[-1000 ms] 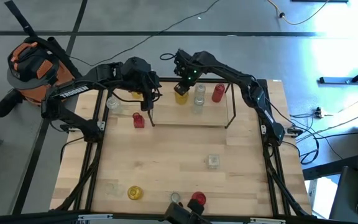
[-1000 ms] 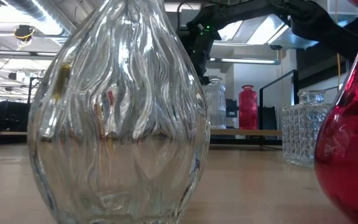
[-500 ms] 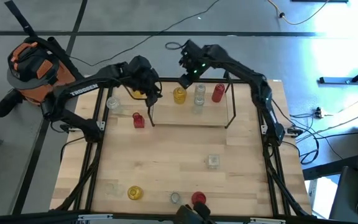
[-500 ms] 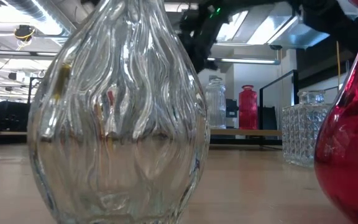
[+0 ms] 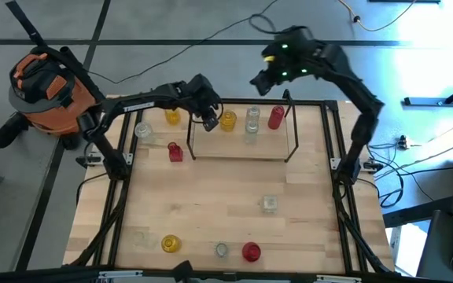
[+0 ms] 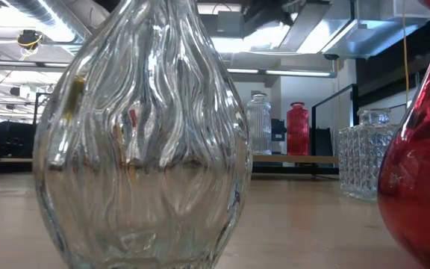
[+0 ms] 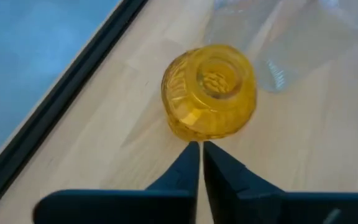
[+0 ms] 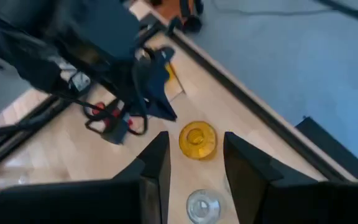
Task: Sort vases onto shelf
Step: Put the yellow vase on the shelf
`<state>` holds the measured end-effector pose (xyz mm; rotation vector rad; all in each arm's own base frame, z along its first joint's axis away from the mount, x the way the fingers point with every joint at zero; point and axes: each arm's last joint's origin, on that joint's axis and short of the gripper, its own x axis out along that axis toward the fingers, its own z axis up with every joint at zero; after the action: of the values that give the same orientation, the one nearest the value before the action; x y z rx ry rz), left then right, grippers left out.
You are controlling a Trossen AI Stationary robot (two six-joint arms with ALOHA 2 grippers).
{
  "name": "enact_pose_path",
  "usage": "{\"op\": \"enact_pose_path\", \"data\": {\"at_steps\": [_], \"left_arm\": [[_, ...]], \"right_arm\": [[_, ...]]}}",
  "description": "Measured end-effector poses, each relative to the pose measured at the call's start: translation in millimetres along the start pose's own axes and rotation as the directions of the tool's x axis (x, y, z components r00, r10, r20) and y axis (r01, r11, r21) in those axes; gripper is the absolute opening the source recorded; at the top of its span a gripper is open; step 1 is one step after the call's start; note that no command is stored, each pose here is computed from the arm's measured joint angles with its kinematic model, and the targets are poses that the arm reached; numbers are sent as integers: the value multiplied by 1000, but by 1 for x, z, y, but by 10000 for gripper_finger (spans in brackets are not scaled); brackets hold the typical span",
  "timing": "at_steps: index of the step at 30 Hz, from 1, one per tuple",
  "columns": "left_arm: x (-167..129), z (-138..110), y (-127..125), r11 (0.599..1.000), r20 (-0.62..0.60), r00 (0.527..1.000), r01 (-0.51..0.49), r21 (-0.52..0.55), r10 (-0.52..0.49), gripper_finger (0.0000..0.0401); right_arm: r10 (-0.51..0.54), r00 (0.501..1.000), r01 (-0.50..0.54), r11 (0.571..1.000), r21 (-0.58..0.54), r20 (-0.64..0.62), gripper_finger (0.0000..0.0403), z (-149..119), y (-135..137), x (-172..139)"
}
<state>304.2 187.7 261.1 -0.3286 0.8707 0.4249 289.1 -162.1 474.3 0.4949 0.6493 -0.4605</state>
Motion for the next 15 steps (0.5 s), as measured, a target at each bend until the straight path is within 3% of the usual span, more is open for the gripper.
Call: {"op": "enact_pose_path", "data": {"at_steps": [7, 15], "left_arm": [[10, 3, 0, 999, 0, 999, 51, 14, -51, 2], [12, 4, -3, 985, 13, 985, 172, -24, -172, 1]], "right_arm": [[-72, 994, 71, 997, 18, 80, 111, -6, 1, -40], [-97, 993, 96, 995, 22, 66, 111, -9, 0, -41]]}}
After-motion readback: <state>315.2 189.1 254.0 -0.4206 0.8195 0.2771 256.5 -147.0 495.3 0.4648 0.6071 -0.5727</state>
